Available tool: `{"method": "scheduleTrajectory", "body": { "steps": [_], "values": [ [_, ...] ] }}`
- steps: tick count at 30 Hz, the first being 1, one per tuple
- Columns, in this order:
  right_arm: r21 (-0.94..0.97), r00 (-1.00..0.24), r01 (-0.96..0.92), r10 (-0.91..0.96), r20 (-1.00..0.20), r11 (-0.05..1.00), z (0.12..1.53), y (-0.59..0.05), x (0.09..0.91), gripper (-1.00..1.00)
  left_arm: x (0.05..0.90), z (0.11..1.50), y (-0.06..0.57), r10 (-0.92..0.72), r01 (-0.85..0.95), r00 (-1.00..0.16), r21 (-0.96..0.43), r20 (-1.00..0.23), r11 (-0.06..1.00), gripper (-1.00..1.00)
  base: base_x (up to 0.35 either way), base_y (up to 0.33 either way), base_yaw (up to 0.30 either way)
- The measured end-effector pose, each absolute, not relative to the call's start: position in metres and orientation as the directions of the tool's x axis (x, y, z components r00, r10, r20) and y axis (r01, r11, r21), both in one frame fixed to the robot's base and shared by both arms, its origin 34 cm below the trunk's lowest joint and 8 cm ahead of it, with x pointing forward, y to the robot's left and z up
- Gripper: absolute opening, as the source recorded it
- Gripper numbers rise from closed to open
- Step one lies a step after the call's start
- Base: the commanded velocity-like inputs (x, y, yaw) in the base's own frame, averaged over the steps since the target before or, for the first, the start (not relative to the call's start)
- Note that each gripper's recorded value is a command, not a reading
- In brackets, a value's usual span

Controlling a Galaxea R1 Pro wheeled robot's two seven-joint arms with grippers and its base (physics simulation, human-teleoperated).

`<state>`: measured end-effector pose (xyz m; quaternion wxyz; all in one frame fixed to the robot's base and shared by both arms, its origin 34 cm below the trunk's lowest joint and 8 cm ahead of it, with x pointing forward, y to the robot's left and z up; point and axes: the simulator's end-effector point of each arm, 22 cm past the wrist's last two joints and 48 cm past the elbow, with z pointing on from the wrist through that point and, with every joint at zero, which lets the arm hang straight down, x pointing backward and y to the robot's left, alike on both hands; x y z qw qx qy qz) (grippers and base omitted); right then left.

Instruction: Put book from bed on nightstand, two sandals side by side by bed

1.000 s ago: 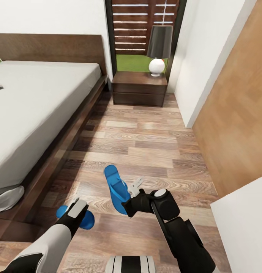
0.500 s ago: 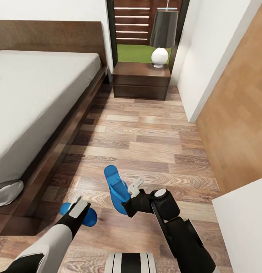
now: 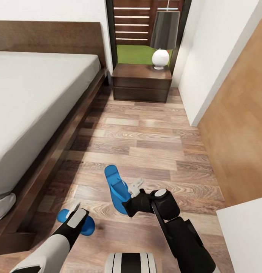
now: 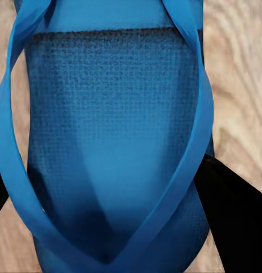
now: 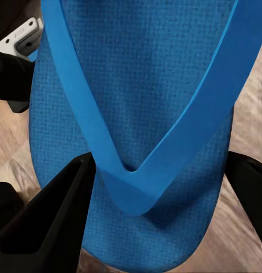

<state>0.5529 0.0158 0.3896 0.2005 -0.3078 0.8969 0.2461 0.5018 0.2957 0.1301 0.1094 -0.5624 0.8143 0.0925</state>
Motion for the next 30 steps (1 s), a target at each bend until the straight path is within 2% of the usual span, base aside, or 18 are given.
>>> {"method": "scheduleTrajectory", "body": {
  "steps": [13, 23, 30],
  "values": [
    [0.317, -0.73, -0.65, -0.453, -0.511, 0.69, 0.389, 0.015, 0.553, -1.0, 0.501, 0.13, 0.298, -0.894, -0.936, -0.345, 0.031, -0.285, 0.351, -1.0, 0.295, 0.114, 0.0],
    [0.318, -0.731, -0.65, -0.453, -0.511, 0.69, 0.389, 0.015, 0.553, -1.0, 0.518, 0.138, 0.307, -0.894, -0.94, -0.329, 0.018, -0.304, 0.34, -1.0, 0.044, 0.027, 0.0],
    [0.336, -0.745, -0.641, -0.454, -0.489, 0.69, 0.375, 0.015, 0.55, -1.0, 0.51, 0.137, 0.316, -0.897, -0.95, -0.313, 0.105, -0.313, 0.295, -1.0, 0.003, 0.002, 0.0]
  ]
}}
